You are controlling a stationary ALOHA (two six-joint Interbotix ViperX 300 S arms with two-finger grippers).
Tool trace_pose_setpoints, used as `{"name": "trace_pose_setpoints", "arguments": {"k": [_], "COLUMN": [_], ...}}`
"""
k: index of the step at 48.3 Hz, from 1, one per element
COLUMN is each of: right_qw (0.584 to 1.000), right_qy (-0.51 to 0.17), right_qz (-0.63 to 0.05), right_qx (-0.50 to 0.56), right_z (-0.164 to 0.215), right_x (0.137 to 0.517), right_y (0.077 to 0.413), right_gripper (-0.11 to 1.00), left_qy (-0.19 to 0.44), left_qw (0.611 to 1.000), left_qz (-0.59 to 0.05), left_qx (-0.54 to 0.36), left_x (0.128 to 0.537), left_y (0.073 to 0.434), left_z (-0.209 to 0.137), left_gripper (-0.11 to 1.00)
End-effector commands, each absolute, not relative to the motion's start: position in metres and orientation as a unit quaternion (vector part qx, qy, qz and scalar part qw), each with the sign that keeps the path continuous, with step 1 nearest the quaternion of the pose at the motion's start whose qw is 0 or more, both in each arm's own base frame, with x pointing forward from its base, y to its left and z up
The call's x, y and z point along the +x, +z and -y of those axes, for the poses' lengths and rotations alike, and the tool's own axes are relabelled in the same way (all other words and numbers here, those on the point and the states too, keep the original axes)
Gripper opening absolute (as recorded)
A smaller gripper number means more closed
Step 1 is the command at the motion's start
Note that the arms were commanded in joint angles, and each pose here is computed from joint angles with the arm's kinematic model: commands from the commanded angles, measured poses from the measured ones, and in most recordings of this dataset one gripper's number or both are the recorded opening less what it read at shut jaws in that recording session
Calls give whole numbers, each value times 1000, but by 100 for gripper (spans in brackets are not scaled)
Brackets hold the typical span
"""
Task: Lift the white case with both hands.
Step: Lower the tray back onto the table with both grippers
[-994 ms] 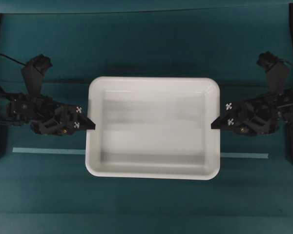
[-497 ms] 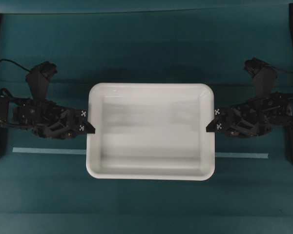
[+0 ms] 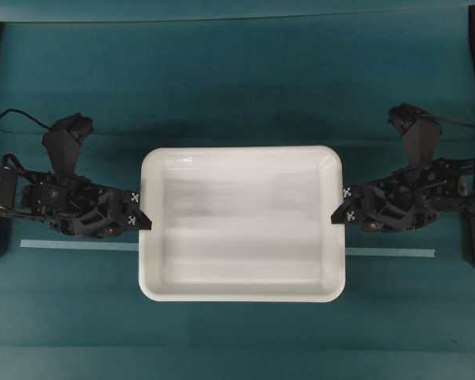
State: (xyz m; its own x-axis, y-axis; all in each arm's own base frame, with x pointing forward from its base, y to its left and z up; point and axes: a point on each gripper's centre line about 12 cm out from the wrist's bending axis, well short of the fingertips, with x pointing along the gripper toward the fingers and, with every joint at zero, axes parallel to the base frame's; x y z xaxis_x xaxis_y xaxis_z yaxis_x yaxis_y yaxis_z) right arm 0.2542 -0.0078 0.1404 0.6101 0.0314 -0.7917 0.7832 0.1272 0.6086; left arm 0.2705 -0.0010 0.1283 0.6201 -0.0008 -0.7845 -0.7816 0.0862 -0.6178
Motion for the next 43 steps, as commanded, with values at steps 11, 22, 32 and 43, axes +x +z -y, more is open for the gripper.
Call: {"name": "trace_pose_setpoints", "arguments": {"k": [11, 22, 32, 43], "right_qw": [655, 648, 641, 638], "right_qy": [-303, -312, -322, -326], "right_qz": [-371, -381, -391, -396], "right_qx": [585, 581, 576, 574], "right_z": [6, 7, 7, 7], "right_x": [248, 248, 250, 254], "right_y": [117, 109, 100, 96], "right_gripper": [10, 10, 10, 10], "left_qy": [331, 346, 354, 358], "left_qw": [643, 634, 631, 629], "left_qz": [-365, -378, -380, -378], "left_qx": [-587, -579, -577, -578], "left_x": [253, 251, 251, 250], "left_y": [98, 86, 81, 80], "left_z": [2, 1, -3, -5], "left_gripper": [6, 6, 6, 6]}}
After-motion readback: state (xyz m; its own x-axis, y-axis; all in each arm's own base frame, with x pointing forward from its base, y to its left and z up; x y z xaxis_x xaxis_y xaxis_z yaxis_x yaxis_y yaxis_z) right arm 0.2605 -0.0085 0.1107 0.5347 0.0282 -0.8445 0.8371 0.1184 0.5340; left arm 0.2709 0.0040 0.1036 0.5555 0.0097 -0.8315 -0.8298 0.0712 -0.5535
